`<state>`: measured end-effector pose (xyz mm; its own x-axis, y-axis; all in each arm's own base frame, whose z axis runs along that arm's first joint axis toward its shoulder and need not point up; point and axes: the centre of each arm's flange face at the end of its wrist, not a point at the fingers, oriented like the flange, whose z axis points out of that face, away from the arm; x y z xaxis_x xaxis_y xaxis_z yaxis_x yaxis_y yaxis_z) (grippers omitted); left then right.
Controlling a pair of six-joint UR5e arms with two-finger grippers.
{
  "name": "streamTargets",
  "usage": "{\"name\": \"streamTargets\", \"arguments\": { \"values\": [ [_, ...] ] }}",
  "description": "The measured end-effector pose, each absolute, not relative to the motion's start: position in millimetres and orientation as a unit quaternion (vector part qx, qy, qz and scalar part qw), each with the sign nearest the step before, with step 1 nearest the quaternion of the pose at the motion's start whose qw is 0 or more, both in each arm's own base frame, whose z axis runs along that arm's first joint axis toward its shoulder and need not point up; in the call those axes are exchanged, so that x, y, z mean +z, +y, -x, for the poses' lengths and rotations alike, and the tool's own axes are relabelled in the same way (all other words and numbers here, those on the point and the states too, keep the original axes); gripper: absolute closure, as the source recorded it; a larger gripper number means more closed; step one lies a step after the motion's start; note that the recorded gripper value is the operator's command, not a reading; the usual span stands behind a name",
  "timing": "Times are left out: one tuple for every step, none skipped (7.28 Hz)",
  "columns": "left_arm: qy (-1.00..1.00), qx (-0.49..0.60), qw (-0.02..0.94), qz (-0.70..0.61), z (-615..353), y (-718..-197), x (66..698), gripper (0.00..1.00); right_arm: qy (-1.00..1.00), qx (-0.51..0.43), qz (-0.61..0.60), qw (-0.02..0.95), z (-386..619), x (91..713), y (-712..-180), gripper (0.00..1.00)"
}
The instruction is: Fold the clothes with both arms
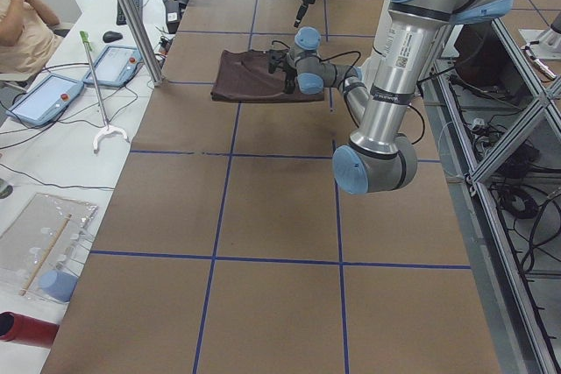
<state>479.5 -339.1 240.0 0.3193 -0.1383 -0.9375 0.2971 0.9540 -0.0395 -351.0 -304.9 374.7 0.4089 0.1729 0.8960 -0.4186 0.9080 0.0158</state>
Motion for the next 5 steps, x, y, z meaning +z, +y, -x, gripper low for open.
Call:
{"name": "streamTargets", "arguments": {
  "values": [
    [0.569, -0.184, 0.800, -0.040, -505, -299, 239, 0.23, -0.518, 0.195, -0.112, 0.825, 351, 373, -305, 0.00],
    [0.567, -0.218, 0.794, -0.020, -526, -267, 243, 0.30, -0.519, 0.202, -0.111, 0.823, 350, 373, -305, 0.00],
    [0.563, -0.234, 0.793, -0.009, -542, -245, 247, 0.32, -0.520, 0.204, -0.110, 0.822, 350, 372, -306, 0.00],
    [0.557, -0.240, 0.795, -0.006, -551, -236, 253, 0.32, -0.520, 0.205, -0.111, 0.822, 350, 372, -306, 0.00],
    [0.552, -0.241, 0.798, -0.006, -558, -233, 258, 0.32, -0.519, 0.205, -0.113, 0.822, 350, 373, -306, 0.00]
  ]
}}
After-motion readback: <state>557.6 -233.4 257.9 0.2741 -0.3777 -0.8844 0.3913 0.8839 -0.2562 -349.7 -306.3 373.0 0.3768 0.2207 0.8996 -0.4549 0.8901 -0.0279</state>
